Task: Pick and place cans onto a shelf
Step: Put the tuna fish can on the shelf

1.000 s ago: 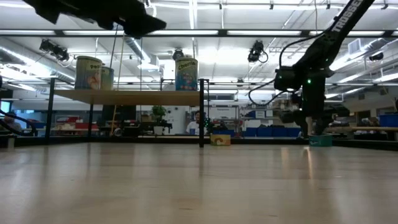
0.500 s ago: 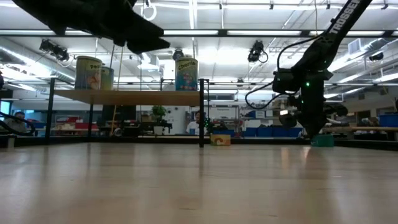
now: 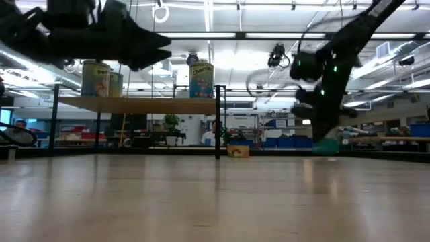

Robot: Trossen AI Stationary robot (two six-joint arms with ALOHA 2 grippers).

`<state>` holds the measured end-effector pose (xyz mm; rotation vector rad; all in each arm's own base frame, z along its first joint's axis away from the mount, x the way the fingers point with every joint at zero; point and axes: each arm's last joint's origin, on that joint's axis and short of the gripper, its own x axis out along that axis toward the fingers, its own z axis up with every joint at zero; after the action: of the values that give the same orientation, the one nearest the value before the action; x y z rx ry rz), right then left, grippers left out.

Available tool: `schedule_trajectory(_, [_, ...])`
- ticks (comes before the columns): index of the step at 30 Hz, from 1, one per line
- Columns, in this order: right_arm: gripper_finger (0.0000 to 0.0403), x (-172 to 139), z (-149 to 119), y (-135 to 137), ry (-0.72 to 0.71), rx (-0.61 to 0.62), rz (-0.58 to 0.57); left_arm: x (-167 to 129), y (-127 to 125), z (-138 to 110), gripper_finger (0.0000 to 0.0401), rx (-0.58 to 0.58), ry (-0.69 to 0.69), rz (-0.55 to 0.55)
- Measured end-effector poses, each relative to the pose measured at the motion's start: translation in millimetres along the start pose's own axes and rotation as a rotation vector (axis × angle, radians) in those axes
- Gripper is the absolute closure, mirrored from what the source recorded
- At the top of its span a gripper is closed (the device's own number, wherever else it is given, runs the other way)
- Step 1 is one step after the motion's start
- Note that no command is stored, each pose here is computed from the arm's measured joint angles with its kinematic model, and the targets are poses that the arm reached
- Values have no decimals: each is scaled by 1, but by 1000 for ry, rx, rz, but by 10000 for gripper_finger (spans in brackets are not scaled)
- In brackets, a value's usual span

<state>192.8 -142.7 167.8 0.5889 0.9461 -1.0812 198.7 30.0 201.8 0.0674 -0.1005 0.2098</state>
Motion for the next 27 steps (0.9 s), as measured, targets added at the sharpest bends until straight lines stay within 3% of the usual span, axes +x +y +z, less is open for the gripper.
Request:
schedule_trajectory(5, [392, -37, -29, 52, -32, -311, 310, -13, -1, -15, 49, 6, 16, -40])
schedule_trajectory(9, [392, -58, -64, 92, -92, -714, 511, -13, -3, -23, 49, 20, 111, -85])
schedule_trajectory(12, [391, -68, -91, 117, -172, -983, 606, -11, -3, -23, 49, 11, 120, -86])
schedule_trajectory(15, [391, -69, -114, 135, -243, -1174, 651, -10, -3, -17, 49, -34, 69, -83])
schedule_trajectory(23, [386, -62, -143, 168, -351, -1353, 750, -12, -17, -21, 48, -102, 109, -213])
schedule_trajectory(27, [377, -64, -144, 181, -355, -1369, 765, -13, -28, -21, 48, -117, 110, -269])
